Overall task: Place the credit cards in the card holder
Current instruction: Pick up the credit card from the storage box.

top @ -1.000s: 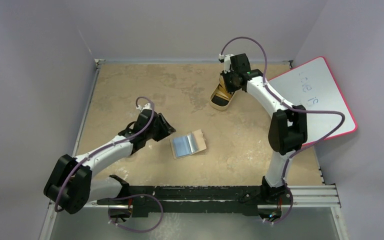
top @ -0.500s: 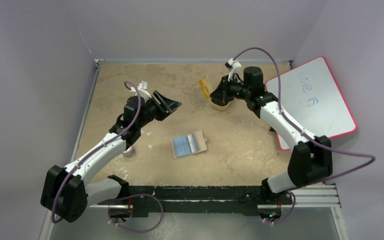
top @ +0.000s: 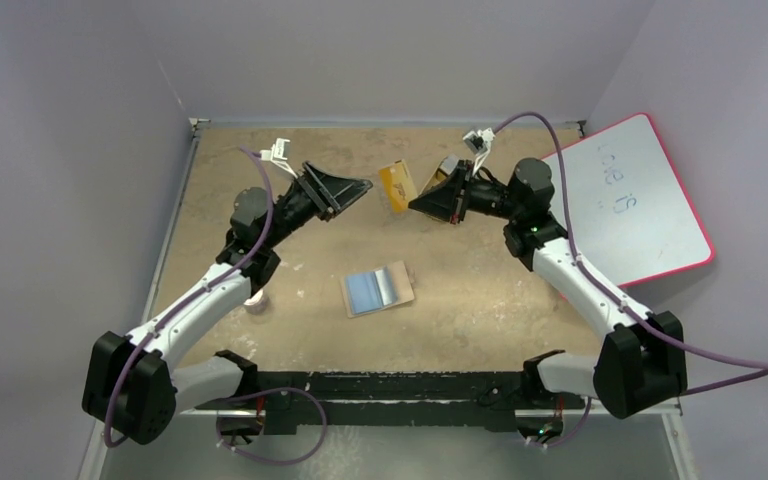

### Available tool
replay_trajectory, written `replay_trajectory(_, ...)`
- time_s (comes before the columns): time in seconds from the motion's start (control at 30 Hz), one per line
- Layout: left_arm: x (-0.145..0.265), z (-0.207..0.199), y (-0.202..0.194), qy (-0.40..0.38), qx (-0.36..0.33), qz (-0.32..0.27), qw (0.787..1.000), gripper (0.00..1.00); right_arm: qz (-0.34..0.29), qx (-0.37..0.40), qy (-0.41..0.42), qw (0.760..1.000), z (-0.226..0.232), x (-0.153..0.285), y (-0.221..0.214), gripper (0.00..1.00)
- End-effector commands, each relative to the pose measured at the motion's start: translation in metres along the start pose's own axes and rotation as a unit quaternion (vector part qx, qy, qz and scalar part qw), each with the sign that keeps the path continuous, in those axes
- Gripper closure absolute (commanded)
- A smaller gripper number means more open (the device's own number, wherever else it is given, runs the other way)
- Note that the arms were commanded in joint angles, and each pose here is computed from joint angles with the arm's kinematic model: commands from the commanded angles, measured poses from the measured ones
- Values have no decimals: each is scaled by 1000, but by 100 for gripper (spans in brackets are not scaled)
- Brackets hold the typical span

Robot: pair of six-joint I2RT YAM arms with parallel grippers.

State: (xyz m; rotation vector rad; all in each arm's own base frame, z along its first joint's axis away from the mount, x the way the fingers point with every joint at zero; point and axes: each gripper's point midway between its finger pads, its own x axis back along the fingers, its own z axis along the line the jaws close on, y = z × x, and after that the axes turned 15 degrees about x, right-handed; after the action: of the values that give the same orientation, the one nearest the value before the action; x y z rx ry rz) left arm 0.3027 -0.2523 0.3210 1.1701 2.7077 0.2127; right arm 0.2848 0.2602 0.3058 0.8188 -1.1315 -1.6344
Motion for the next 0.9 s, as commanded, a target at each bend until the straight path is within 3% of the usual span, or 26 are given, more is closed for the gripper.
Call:
replay_trajectory(0.0, -3, -48, 1, -76, -31, 16, 997, 52, -17, 8, 73, 997, 30, 1, 8, 100)
replay_trajectory(0.23, -10, -44, -2, -77, -33, 33, 996, 62, 1, 0, 85, 996, 31, -5, -5, 99)
replay_trajectory(0.47, -9, -49, -5, -82, -43, 44, 995, 99, 33, -1, 82, 996, 23, -6, -26, 93)
replay_trajectory(0.63, -7, -39, -10, -72, -43, 55, 995, 100, 29, 4, 66, 997, 21, -6, -21, 78)
replay_trajectory(0.77, -4, -35, -15, -79, -41, 65, 994, 100, 12, 8, 56, 998, 20, -8, -8, 59)
replay_trajectory(0.87, -3, -30, -18, -76, -43, 72, 994, 100, 7, 3, 63, 998, 19, -12, -5, 57)
